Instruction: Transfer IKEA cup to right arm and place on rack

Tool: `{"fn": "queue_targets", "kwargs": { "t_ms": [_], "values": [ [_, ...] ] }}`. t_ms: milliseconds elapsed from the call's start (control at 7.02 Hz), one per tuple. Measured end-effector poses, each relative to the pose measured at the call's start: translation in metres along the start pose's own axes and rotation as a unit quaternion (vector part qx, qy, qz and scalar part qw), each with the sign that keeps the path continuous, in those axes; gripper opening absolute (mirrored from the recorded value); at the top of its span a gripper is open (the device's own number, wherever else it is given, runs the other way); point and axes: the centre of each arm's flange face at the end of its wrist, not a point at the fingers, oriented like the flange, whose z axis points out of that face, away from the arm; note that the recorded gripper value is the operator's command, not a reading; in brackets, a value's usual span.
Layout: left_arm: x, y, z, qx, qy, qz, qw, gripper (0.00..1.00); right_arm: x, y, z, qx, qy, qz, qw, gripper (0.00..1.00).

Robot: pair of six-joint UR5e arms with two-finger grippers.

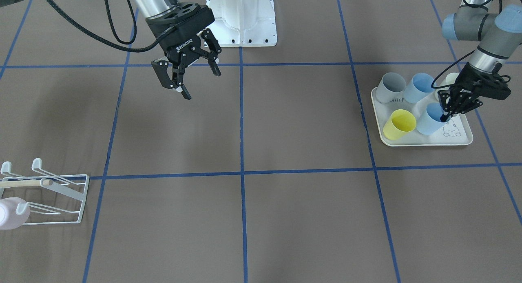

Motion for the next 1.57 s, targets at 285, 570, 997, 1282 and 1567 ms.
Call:
{"fn": "queue_targets", "kwargs": {
  "t_ms": [285,570,997,1282,1567],
  "values": [
    [-0.008,-0.012,-0.009,0.007,0.003,-0.006,1.0000,0.00,-0.001,0.000,0.001,0.000,-0.001,-0.001,1.0000,0.99],
    [-0.045,-0.048,-0.050,0.024,0.008,0.014,0.9996,0.00,-0.006,-0.005,0.000,0.023,-0.014,-0.007,0.9996,0.99],
    [-0.006,-0.137,-0.131,0.036,0.056,-0.042,0.9969,0.00,-0.020,-0.005,0.008,0.089,-0.057,-0.016,0.9942,0.99],
    [0.074,-0.180,-0.182,0.037,0.132,-0.151,0.9789,0.00,-0.031,-0.002,0.006,0.126,-0.080,-0.024,0.9885,0.99],
    [0.170,-0.211,-0.205,-0.005,0.220,-0.227,0.9486,0.00,-0.041,0.002,0.013,0.180,-0.108,-0.033,0.9771,0.99]
  ]
}}
